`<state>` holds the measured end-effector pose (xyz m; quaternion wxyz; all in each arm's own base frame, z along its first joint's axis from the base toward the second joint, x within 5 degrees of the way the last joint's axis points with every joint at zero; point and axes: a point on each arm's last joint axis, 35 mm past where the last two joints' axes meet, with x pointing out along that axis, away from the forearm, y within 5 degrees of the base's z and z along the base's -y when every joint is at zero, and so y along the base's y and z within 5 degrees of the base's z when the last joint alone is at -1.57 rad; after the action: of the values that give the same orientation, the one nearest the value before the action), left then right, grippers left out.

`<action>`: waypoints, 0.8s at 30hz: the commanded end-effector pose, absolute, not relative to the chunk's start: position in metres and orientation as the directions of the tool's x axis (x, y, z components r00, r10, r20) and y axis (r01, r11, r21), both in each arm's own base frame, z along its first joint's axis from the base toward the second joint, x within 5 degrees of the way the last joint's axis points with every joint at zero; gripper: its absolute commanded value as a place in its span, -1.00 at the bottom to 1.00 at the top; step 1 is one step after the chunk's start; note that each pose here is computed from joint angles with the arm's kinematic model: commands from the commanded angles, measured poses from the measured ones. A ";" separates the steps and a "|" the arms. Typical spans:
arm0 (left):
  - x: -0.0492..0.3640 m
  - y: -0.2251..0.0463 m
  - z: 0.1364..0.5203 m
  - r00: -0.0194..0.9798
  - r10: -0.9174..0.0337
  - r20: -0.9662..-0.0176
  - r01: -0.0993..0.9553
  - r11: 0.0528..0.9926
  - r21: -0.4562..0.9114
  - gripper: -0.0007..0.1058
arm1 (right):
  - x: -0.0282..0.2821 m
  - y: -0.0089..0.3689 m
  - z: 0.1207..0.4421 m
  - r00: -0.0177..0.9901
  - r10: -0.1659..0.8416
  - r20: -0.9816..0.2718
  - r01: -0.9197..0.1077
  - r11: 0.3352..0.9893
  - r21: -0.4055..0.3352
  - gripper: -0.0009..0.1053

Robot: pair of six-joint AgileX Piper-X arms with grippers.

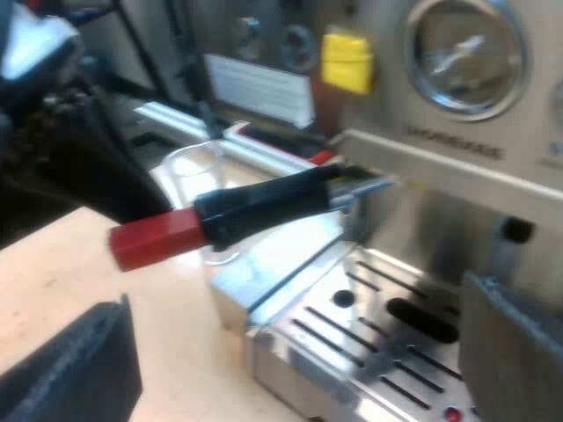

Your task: Put the handle in the coffee machine

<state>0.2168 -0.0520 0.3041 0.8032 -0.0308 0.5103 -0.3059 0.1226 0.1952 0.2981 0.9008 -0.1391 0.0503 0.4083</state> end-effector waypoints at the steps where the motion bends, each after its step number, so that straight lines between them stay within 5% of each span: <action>1: 0.204 -0.067 0.292 0.212 -0.527 -0.823 0.493 0.785 -0.376 -0.98 | 0.121 0.195 0.302 0.641 0.743 -0.192 -0.767 0.608 -0.204 0.49; 13: 0.195 -0.083 0.296 0.211 -0.585 -0.783 0.580 0.720 -0.381 -0.98 | 0.121 0.195 0.302 0.620 0.761 -0.192 -0.783 0.589 -0.199 0.49; 24: 0.199 -0.113 0.313 0.149 -0.809 -0.569 0.779 0.451 -0.436 -0.98 | 0.117 0.189 0.303 0.613 0.749 -0.251 -0.790 0.588 -0.174 0.49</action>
<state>0.1988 -0.1013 0.2945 0.7780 0.0114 0.4600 -0.4279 0.1181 0.1909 0.2965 0.8886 -0.1387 0.0805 0.4297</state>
